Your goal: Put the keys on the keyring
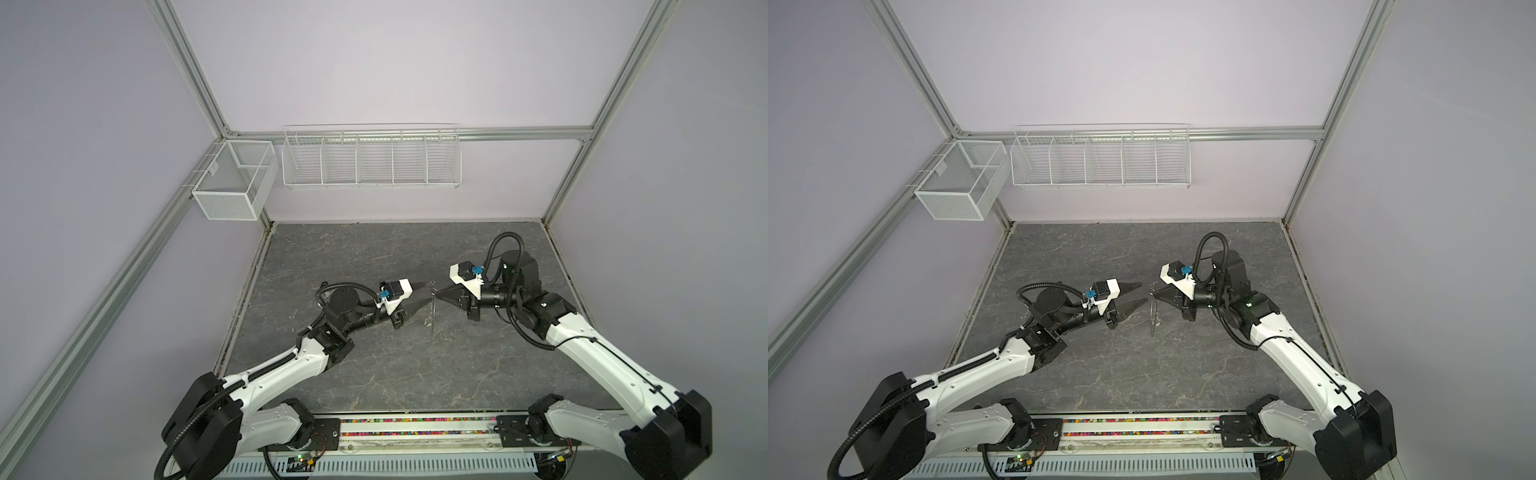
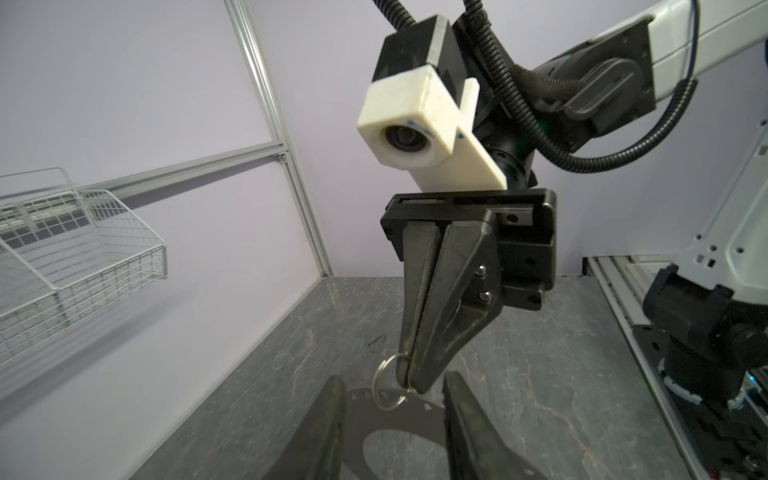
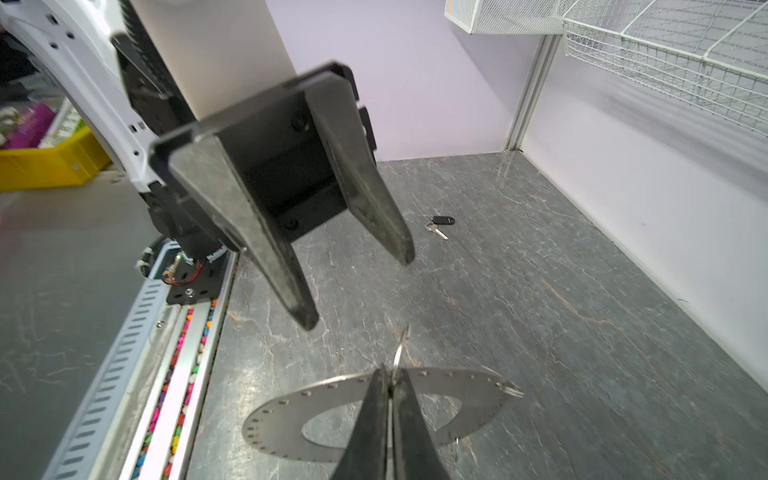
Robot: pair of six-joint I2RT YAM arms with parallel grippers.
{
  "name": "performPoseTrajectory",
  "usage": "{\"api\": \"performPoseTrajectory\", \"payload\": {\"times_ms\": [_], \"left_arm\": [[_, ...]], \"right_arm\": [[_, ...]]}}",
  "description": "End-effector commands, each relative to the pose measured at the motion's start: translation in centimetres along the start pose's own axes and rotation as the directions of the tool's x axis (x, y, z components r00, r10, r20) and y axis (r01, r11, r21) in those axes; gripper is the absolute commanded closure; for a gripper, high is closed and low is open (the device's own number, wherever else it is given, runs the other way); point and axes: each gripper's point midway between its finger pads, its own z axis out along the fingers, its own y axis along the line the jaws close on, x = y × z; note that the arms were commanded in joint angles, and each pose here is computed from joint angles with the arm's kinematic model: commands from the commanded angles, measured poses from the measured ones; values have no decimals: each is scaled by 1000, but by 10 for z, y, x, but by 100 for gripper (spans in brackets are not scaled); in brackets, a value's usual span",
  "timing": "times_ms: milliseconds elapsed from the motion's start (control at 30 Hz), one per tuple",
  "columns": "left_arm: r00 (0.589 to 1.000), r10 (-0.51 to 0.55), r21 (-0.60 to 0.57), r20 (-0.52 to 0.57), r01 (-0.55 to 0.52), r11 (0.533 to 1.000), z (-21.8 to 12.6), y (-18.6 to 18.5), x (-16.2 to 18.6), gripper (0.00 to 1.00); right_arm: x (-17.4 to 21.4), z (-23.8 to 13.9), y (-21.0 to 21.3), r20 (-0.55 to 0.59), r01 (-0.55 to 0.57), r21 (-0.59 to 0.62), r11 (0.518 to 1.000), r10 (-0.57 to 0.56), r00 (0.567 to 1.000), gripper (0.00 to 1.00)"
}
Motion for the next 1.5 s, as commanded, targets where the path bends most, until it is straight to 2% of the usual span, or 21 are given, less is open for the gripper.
{"api": "performPoseTrajectory", "payload": {"times_ms": [0,233,433,467,833,1133,1467], "left_arm": [[992,72,-21,-107,-75,997,-6,4,14,61],[972,142,-33,-190,-151,988,-14,6,26,61],[959,189,-1,-213,-193,981,-14,4,26,63],[955,198,11,-223,-200,980,-14,3,27,63],[943,203,90,-266,-185,979,-14,-9,44,69],[930,215,165,-299,-172,971,-18,-25,61,69],[896,281,211,-344,-218,953,-18,-31,75,68]], "right_arm": [[-2,-4,-1,-35,131,61,989,-129,991,92],[0,-4,3,-44,239,89,967,-236,971,93],[-3,-3,11,-67,335,101,937,-330,942,93],[10,0,14,-86,326,86,941,-319,944,93],[32,17,23,-153,321,9,947,-316,936,93],[47,28,35,-178,279,-68,958,-287,941,93],[37,31,36,-168,253,-96,963,-267,949,93]]}}
